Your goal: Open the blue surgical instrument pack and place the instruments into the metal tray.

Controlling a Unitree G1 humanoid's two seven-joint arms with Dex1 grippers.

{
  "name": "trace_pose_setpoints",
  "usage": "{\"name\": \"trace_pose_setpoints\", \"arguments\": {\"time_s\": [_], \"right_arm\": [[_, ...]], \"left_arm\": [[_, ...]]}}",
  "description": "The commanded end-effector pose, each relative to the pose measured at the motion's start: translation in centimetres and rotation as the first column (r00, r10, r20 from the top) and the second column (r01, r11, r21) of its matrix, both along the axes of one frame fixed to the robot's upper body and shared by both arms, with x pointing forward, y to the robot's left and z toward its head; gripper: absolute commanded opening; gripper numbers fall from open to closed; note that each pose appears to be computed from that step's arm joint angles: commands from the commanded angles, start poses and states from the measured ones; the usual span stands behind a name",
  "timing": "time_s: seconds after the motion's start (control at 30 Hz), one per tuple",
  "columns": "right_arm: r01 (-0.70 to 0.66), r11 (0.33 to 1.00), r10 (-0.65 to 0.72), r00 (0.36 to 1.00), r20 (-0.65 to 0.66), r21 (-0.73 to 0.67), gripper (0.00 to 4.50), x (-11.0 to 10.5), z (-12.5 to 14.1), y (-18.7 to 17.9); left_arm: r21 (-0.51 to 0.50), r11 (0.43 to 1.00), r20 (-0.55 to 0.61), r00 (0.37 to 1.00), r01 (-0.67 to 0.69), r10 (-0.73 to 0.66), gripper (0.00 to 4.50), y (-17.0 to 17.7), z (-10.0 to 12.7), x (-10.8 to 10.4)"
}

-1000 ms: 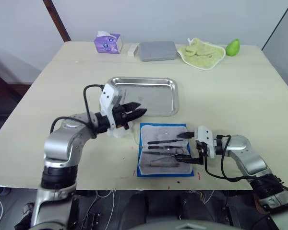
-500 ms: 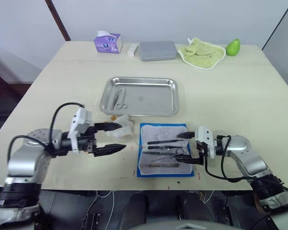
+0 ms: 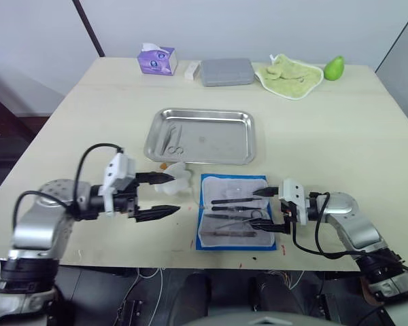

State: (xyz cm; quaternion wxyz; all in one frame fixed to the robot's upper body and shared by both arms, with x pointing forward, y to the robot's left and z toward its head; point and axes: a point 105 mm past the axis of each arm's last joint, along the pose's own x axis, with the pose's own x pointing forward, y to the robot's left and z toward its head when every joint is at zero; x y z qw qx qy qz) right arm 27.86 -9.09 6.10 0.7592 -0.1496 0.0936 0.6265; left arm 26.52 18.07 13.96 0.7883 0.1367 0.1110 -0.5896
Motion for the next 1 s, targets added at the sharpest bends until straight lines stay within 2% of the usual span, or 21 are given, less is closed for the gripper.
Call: {"name": "trace_pose_setpoints", "arguments": {"time_s": [0.03,0.17,0.2,0.27,0.37,0.6,1.0], "right_arm": [[0.056,0.995,-0.064,0.992,-0.106,-0.083,4.5,-0.4,-3.2,-1.4],[0.062,0.995,-0.069,0.992,-0.105,-0.073,4.5,-0.4,-3.0,-1.2],[0.064,0.995,-0.072,0.992,-0.105,-0.071,4.5,-0.4,-3.0,-1.2],[0.067,0.995,-0.074,0.992,-0.106,-0.069,4.5,-0.4,-3.0,-1.1],[0.074,0.995,-0.081,0.991,-0.109,-0.063,4.5,-0.4,-3.0,-1.0],[0.082,0.995,-0.088,0.99,-0.111,-0.054,4.5,-0.5,-2.9,-0.7],[0.096,0.993,-0.103,0.988,-0.112,-0.068,4.5,-0.5,-3.1,-1.1]], "left_arm": [[0.056,0.998,0.028,0.999,0.021,-0.023,4.45,-2.0,0.6,0.8],[0.101,0.994,0.009,0.999,0.051,-0.052,4.45,-4.0,0.0,2.1],[0.11,0.992,0.006,0.998,0.056,-0.057,4.07,-4.5,-0.2,2.4],[0.126,0.989,0.001,0.997,0.078,-0.079,3.59,-5.2,-0.5,2.7],[0.192,0.973,0.021,0.991,0.128,-0.134,2.25,-6.3,-1.6,3.0],[0.24,0.96,0.026,0.987,0.146,-0.156,2.25,-7.7,-2.5,3.6],[0.304,0.94,0.018,0.985,0.157,-0.171,2.25,-8.2,-3.9,4.2]]}}
